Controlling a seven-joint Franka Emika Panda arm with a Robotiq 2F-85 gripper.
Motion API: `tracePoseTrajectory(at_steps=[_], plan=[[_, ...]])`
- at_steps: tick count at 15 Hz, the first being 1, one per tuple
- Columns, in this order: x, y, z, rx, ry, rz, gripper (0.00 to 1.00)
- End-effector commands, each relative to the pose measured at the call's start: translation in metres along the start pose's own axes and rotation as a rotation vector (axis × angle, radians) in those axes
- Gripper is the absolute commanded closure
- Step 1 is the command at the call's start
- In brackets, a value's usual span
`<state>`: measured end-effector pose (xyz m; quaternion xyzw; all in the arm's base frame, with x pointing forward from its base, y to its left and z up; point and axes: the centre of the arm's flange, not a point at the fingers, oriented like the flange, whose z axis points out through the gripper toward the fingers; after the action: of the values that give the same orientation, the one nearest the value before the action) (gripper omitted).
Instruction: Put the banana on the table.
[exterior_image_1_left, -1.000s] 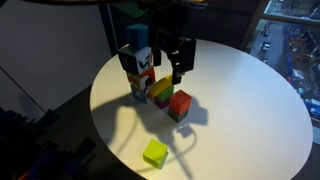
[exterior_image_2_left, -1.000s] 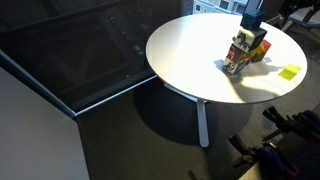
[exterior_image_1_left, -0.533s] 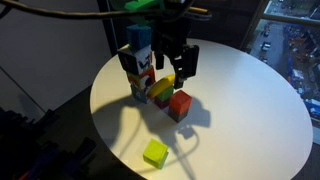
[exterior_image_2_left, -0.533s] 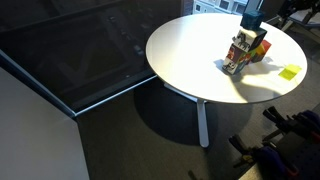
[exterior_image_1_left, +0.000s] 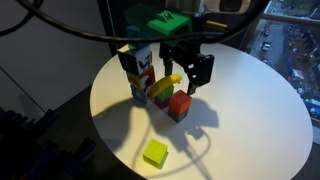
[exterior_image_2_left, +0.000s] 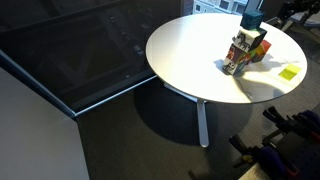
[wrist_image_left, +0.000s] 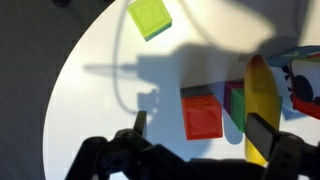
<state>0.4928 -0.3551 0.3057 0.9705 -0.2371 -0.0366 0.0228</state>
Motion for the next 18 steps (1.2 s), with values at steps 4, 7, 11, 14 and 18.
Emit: tracePoseTrajectory(at_steps=[4,7,11,14,18], plan=[[0.015,0.002,0.016,0.023,0.039,-0.099,0.0],[0.016,-0.009,0.02,0.037,0.04,-0.1,0.0],[0.017,-0.026,0.02,0.049,0.04,-0.114,0.0],[0.018,-0.039,0.022,0.051,0.042,-0.128,0.0],[0.018,-0.054,0.024,0.05,0.045,-0.146,0.0]])
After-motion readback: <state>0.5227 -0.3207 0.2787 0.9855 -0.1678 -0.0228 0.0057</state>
